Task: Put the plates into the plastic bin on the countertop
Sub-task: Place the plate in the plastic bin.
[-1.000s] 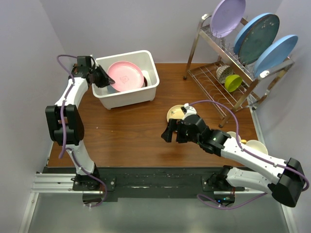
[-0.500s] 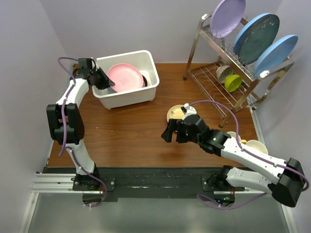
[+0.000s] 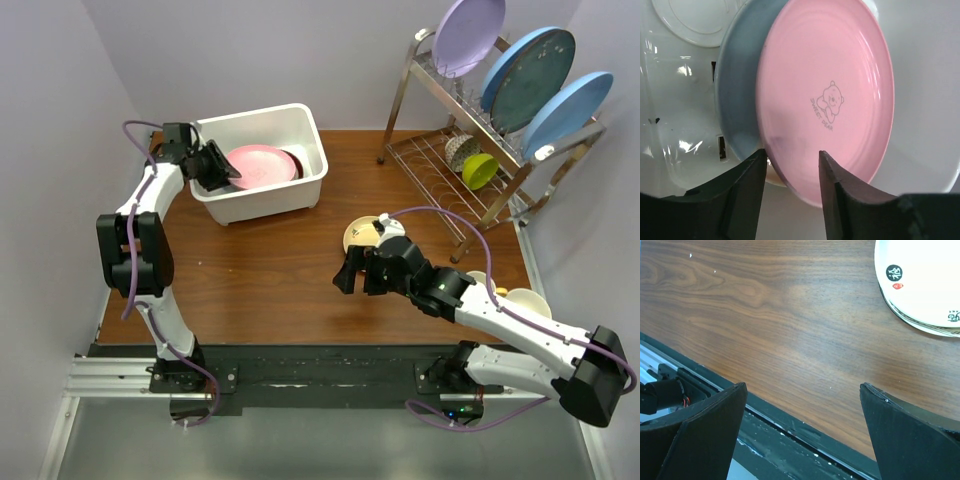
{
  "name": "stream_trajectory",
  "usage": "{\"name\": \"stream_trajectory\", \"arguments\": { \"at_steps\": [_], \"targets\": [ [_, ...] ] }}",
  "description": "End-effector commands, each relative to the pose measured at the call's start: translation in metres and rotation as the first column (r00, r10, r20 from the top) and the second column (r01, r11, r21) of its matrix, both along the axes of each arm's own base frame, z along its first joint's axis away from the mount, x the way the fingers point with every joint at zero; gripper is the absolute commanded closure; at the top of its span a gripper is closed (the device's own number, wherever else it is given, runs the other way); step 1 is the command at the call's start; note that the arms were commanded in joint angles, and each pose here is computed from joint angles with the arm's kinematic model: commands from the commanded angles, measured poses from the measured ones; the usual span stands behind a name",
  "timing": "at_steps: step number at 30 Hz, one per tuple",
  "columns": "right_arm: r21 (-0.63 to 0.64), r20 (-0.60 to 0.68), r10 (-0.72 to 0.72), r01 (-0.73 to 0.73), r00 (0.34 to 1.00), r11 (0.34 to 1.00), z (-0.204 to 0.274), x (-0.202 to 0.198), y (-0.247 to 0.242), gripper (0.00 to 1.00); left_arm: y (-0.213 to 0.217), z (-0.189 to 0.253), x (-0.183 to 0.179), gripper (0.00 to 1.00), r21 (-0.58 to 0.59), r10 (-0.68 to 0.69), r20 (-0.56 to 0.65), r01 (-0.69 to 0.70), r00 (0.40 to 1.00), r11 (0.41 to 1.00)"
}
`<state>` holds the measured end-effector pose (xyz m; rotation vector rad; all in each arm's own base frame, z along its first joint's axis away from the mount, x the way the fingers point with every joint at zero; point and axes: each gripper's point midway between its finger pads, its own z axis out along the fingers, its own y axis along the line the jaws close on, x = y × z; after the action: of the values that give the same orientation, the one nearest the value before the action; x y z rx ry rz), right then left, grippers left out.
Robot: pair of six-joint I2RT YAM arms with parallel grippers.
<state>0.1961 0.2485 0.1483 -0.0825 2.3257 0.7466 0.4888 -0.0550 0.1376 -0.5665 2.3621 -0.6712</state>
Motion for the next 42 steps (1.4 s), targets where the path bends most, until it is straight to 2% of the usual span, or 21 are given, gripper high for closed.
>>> {"name": "stream_trajectory", "arguments": {
  "at_steps": [1, 8, 14, 18, 25, 29, 35, 40, 42],
  "targets": [
    [0.008, 0.04, -0.01, 0.01, 0.999, 1.0, 0.011, 0.004, -0.003, 0.01, -0.001, 0.006, -0.002, 0.45, 0.001, -0.032, 0.023, 0.032, 0.999, 0.999],
    [0.005, 0.044, -0.017, 0.017, 0.999, 1.0, 0.012, 0.004, -0.005, 0.01, 0.002, 0.023, -0.006, 0.23, 0.027, -0.042, 0.048, 0.04, 0.998, 0.999],
    [0.003, 0.045, -0.021, 0.021, 0.999, 1.0, 0.013, 0.004, -0.007, 0.01, 0.002, 0.049, -0.01, 0.18, 0.043, -0.057, 0.084, 0.053, 0.995, 0.998],
    [0.001, 0.046, -0.028, 0.028, 0.999, 1.0, 0.013, 0.004, -0.01, 0.01, 0.0, 0.085, -0.012, 0.15, 0.043, -0.064, 0.162, 0.058, 0.985, 0.997],
    [0.001, 0.051, -0.035, 0.035, 0.998, 0.999, 0.015, 0.004, -0.012, 0.01, -0.008, 0.165, -0.023, 0.0, 0.056, -0.108, 0.36, 0.094, 0.927, 0.994],
    [0.0, 0.046, -0.039, 0.039, 0.998, 0.999, 0.015, 0.004, -0.013, 0.01, -0.013, 0.209, -0.041, 0.0, 0.062, -0.129, 0.467, 0.112, 0.875, 0.992],
    [-0.008, 0.029, -0.061, 0.062, 0.998, 0.998, 0.012, 0.004, -0.016, 0.01, -0.033, 0.239, -0.073, 0.0, 0.017, -0.17, 0.549, 0.192, 0.818, 0.981],
    [-0.047, -0.03, -0.083, 0.082, 0.996, 0.996, -0.004, 0.006, -0.022, 0.01, -0.062, 0.235, -0.099, 0.0, 0.02, -0.212, 0.551, 0.241, 0.807, 0.97],
    [-0.062, -0.062, -0.089, 0.085, 0.994, 0.994, -0.012, 0.007, -0.024, 0.01, -0.074, 0.22, -0.107, 0.0, 0.025, -0.227, 0.521, 0.251, 0.823, 0.968]
  ]
}}
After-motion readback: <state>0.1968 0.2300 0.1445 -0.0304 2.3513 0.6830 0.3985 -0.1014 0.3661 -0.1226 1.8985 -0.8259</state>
